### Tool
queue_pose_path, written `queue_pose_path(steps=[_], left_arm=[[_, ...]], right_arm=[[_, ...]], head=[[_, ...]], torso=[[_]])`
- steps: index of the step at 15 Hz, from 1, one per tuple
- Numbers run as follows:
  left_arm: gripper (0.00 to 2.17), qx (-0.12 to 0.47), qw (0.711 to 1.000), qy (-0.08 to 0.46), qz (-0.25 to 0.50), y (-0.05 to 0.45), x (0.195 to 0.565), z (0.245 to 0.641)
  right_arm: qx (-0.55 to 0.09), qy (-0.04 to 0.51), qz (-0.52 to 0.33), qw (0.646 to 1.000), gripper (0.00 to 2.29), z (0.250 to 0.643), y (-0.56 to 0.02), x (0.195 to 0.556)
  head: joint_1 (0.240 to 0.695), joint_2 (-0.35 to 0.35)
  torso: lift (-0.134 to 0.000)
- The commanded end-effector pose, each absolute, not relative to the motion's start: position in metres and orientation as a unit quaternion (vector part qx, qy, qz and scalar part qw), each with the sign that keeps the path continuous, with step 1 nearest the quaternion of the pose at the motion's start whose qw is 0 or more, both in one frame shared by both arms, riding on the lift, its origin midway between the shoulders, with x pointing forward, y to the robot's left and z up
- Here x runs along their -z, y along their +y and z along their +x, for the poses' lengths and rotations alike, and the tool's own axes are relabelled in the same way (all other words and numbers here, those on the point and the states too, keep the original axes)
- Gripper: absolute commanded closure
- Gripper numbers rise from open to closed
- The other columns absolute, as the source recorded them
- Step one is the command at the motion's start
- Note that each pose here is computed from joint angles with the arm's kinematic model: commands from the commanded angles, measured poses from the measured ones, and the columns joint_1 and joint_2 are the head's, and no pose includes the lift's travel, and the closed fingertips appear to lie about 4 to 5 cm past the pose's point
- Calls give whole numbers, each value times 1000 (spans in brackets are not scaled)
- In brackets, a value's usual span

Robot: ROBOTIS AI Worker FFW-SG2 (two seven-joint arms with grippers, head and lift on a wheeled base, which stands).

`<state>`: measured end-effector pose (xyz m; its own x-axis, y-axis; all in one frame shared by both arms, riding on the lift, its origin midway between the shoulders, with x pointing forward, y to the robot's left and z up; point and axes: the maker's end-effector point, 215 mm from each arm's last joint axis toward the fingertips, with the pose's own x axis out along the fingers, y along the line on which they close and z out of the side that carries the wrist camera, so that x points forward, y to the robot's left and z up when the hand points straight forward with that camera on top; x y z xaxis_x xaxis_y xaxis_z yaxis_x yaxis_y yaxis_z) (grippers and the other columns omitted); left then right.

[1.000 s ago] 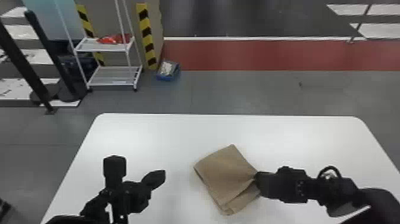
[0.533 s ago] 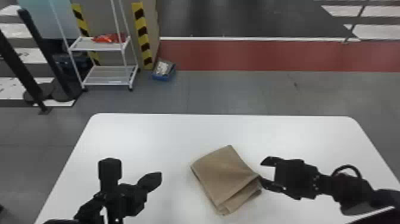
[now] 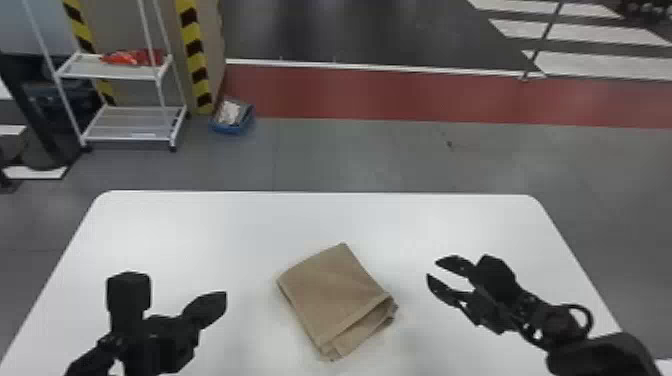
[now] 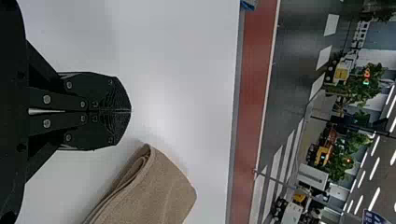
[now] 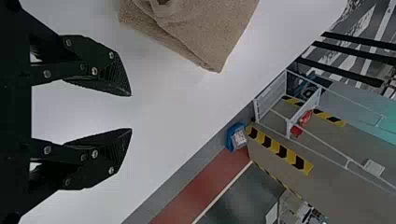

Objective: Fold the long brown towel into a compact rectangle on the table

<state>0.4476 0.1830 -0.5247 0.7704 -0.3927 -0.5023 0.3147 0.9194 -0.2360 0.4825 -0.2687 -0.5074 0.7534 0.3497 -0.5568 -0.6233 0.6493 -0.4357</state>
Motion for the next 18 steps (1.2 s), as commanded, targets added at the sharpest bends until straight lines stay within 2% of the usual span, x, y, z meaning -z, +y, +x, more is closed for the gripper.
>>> queue_pose_path(steps=[1, 3, 5, 12, 18], left_arm=[[1983, 189, 938, 283, -67, 184, 526, 447], [1983, 189, 938, 284, -65, 187, 526, 448], [1983, 189, 938, 284, -62, 189, 527, 449], [1983, 192, 938, 283, -60, 186, 526, 453], [1983, 190, 941, 274, -60, 189, 520, 455]], right_arm=[[-281, 225, -284, 889, 1899, 464, -247, 547], [-259, 218, -271, 901, 1949, 459, -234, 571], [-238, 201, -248, 917, 1949, 461, -234, 571], [-253, 201, -233, 917, 1953, 460, -222, 574], [-273, 223, -214, 911, 1953, 457, -206, 587]], head=[[695, -104], [695, -95], [695, -74], [695, -48], [695, -35]], torso=[[0], [0], [0], [0], [0]])
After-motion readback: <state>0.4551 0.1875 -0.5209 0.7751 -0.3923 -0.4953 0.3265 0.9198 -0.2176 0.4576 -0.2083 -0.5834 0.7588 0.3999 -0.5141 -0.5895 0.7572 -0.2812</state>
